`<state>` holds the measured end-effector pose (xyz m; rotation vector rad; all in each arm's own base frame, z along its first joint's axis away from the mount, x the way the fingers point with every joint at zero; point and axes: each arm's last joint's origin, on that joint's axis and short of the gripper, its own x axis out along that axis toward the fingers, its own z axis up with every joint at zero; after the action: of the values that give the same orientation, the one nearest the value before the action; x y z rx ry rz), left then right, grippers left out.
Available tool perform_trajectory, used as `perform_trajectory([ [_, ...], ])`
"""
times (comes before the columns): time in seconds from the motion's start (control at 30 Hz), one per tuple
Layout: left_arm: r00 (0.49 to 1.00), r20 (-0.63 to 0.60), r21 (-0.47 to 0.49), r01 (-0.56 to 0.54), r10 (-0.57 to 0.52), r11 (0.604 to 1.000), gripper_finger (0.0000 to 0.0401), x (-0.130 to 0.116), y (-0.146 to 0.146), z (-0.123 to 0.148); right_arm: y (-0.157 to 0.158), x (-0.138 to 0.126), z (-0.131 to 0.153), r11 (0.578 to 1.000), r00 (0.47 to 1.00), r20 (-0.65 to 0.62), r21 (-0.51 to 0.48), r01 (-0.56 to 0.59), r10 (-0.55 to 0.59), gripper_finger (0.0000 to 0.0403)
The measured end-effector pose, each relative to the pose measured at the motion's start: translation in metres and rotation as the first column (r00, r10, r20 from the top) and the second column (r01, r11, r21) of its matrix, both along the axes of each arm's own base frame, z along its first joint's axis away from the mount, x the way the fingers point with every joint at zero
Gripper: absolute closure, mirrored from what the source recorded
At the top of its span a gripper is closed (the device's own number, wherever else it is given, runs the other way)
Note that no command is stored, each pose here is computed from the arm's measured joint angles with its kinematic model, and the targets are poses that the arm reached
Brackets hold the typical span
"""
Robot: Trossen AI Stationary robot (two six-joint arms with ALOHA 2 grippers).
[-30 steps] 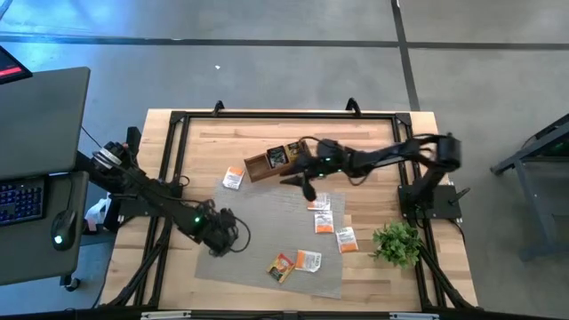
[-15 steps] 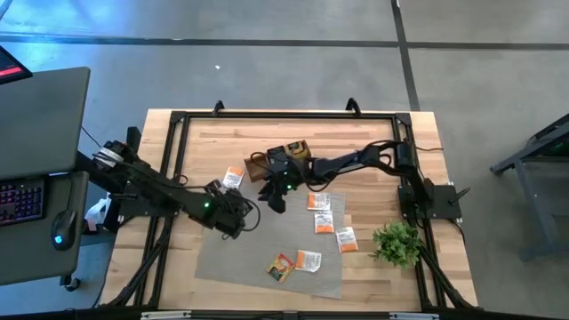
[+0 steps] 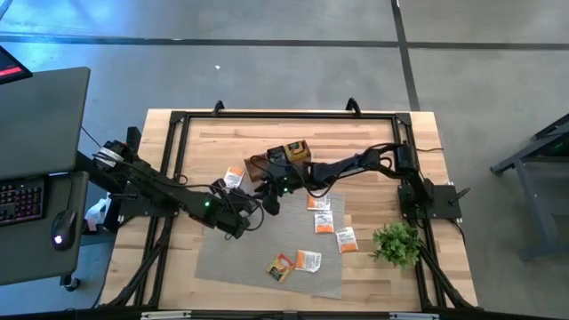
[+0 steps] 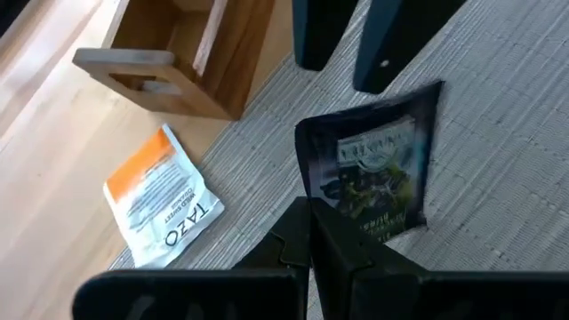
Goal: Pick & Place Tea
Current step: Put the violet tea bag into the middle section of the wooden organizer
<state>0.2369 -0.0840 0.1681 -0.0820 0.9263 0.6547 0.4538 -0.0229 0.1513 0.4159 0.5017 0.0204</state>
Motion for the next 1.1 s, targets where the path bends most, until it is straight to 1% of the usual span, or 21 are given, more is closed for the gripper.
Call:
perform_trajectory([
  [0.23,1.000,0.003,0.005,0.012,-0.012,1.000,0.0399,0.001,0.000,0.000,0.007,0.001,0.001,1.000,1.000,0.009,-0.004,-0.018,0.018,0.0284],
  [0.4,0.999,0.036,0.027,0.006,-0.007,1.000,0.0399,0.003,0.000,0.001,0.009,0.001,-0.001,1.000,1.000,0.006,-0.004,-0.025,0.025,0.0284],
  [0.67,0.998,0.051,0.054,0.021,-0.024,0.998,0.0399,0.005,-0.001,0.003,0.011,0.002,-0.006,0.999,1.000,0.003,-0.013,-0.031,0.031,0.0287],
  [0.73,0.998,0.057,0.067,0.017,-0.020,0.998,0.0399,0.005,0.000,0.003,0.011,0.002,-0.007,0.999,0.999,-0.006,-0.009,-0.040,0.040,0.0297],
  [0.8,0.998,0.060,0.076,0.013,-0.018,0.997,0.0399,0.005,0.000,0.003,0.011,0.002,-0.007,0.999,0.999,-0.004,-0.024,-0.048,0.048,0.0315],
  [0.97,0.998,0.053,0.098,0.025,-0.030,0.995,0.0399,0.005,0.000,0.003,0.010,0.002,-0.007,0.996,0.998,0.005,-0.064,-0.068,0.068,0.0384],
  [1.03,0.998,0.055,0.107,0.022,-0.028,0.994,0.0398,0.005,0.000,0.003,0.010,0.002,-0.007,0.993,0.997,0.005,-0.085,-0.077,0.078,0.0393],
  [1.1,0.998,0.057,0.111,0.020,-0.027,0.994,0.0395,0.005,0.000,0.004,0.010,0.002,-0.007,0.994,0.998,0.002,-0.084,-0.069,0.070,0.0385],
])
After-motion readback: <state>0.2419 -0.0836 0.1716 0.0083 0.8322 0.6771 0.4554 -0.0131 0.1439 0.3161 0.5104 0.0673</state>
